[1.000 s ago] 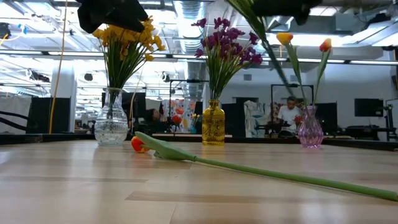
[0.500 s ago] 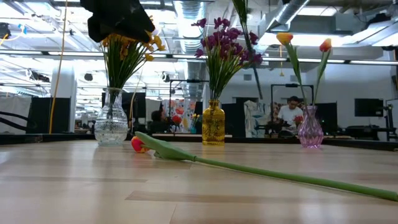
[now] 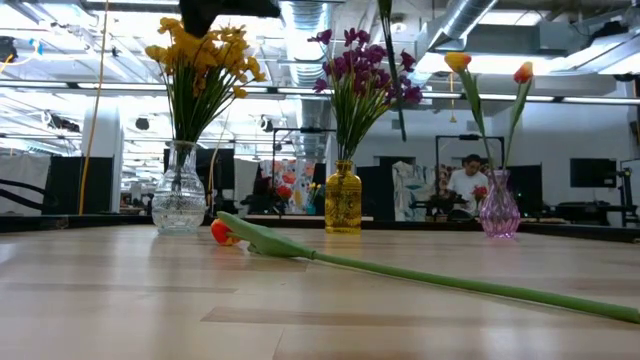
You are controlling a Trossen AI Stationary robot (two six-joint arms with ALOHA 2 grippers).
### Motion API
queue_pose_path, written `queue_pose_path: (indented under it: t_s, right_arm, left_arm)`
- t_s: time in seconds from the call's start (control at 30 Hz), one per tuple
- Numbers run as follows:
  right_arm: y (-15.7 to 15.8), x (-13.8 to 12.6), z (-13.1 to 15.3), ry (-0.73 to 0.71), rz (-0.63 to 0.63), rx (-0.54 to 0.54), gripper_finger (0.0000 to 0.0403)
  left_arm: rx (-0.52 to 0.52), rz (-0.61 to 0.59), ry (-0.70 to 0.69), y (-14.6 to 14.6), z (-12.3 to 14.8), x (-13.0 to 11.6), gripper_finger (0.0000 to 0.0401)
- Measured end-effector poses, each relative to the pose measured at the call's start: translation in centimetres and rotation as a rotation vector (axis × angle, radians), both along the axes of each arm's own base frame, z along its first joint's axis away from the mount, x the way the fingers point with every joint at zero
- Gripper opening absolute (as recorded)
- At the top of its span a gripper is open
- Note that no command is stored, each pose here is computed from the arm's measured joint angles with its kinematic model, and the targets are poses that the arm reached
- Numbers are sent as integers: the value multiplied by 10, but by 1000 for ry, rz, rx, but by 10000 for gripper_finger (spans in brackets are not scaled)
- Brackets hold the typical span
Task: Sort flowers into vase by color
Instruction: Put the purple flowers into the yellow vase
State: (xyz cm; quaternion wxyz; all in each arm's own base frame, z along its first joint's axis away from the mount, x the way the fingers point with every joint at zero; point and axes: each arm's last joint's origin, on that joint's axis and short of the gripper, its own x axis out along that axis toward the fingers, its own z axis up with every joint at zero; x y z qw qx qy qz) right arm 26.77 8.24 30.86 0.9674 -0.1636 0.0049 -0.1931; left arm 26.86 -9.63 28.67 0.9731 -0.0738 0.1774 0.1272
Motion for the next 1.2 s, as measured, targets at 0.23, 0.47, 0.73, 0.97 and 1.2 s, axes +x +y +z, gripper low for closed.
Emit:
queue_pose_path:
  t_s: [0.23, 0.47, 0.73, 0.97, 1.2]
  right_arm:
    - [-6, 3, 0, -3, 66, -6, 34]
    - [-10, 6, 1, -11, 149, -12, 35]
    - [-9, 7, 4, -43, 248, -15, 35]
    - [-8, 7, 4, -49, 268, -16, 35]
    - [-8, 7, 4, -47, 270, -16, 35]
  left_arm:
    - [126, -17, -61, 4, 9, 5, 202]
    - [196, 10, -136, 18, 19, 13, 221]
    - [232, -98, -214, 26, 28, 18, 214]
    - [310, -152, -279, 26, 36, 19, 204]
    - [330, -163, -329, 22, 32, 31, 199]
